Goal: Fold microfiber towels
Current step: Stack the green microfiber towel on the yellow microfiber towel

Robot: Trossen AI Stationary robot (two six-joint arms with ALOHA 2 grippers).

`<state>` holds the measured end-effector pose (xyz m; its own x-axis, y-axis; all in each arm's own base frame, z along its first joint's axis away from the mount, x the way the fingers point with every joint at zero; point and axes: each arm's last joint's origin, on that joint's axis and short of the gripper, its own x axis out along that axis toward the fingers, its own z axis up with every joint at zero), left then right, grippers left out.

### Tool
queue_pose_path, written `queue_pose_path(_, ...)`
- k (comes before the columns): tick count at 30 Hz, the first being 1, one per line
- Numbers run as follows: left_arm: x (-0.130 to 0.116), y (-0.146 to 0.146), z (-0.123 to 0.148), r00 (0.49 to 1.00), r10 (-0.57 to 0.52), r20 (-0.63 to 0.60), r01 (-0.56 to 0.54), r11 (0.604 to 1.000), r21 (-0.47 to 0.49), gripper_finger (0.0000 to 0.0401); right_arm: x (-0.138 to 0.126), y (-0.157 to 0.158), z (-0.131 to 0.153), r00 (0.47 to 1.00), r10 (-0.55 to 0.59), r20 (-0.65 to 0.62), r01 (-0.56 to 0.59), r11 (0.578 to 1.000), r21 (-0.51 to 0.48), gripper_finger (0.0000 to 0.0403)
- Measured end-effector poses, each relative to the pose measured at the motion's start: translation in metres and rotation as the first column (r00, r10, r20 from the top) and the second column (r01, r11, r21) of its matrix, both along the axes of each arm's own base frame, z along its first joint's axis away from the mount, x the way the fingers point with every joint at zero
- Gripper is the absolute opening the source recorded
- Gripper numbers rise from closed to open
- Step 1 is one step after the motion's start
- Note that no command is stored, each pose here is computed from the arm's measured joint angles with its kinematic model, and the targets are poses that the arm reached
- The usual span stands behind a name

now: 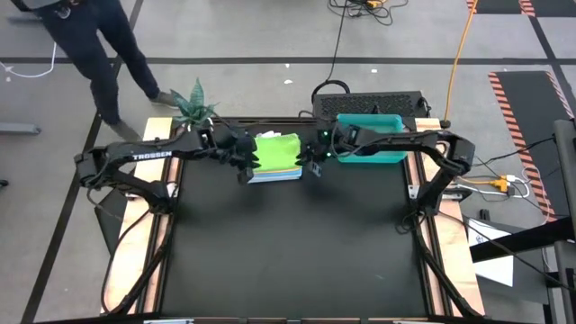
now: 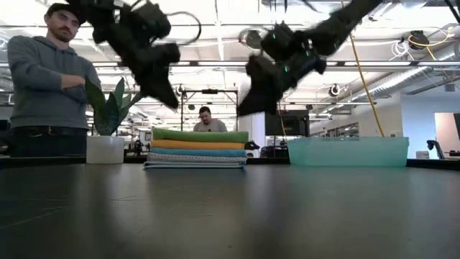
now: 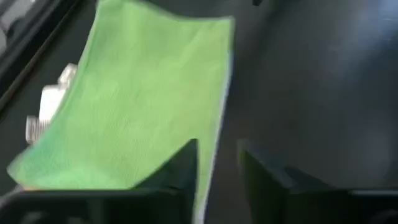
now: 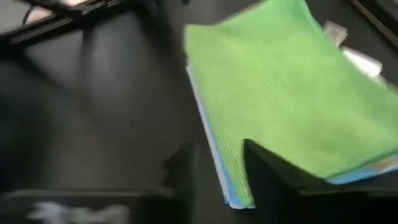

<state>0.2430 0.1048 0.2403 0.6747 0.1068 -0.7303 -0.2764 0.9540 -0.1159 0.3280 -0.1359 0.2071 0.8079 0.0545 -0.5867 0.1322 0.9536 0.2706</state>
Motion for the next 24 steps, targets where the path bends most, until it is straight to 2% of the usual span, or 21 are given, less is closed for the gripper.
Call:
queue_pose_path(2, -0.002, 0.002, -0.017, 0.999, 0.031, 0.018, -0.031, 0.999, -0.023, 0.0061, -0.005, -0.002, -0.017, 0.999, -0.040, 0.021, 0.039, 0.999, 0.033, 0.0045)
queue_pose_path(4, -0.007, 0.004, -0.033, 0.998, 0.053, 0.043, -0.051, 0.997, -0.059, 0.0017, -0.009, -0.003, -0.028, 0.995, -0.074, 0.060, 0.071, 0.996, 0.051, 0.0015)
queue_pose_path(9, -0.022, 0.010, -0.062, 0.987, 0.146, 0.063, -0.141, 0.987, -0.080, 0.0004, -0.012, -0.004, -0.050, 0.991, -0.110, 0.071, 0.105, 0.992, 0.073, 0.0002)
queue_pose_path(14, -0.028, 0.011, -0.071, 0.985, 0.162, 0.052, -0.158, 0.984, -0.085, 0.0002, -0.007, -0.007, -0.067, 0.987, -0.151, 0.048, 0.147, 0.986, 0.072, 0.0000)
queue_pose_path(18, -0.031, 0.011, -0.074, 0.983, 0.181, 0.017, -0.180, 0.982, -0.054, 0.0002, -0.006, -0.007, -0.079, 0.988, -0.154, 0.012, 0.153, 0.985, 0.084, 0.0000)
queue_pose_path(22, -0.033, 0.011, -0.076, 0.981, 0.192, -0.010, -0.192, 0.981, -0.025, 0.0002, -0.005, -0.007, -0.080, 0.988, -0.154, 0.014, 0.152, 0.984, 0.087, 0.0000)
queue_pose_path(24, -0.034, 0.013, -0.073, 0.980, 0.198, -0.009, -0.198, 0.980, -0.023, 0.0002, -0.006, -0.007, -0.070, 0.988, -0.151, 0.040, 0.148, 0.986, 0.075, 0.0000)
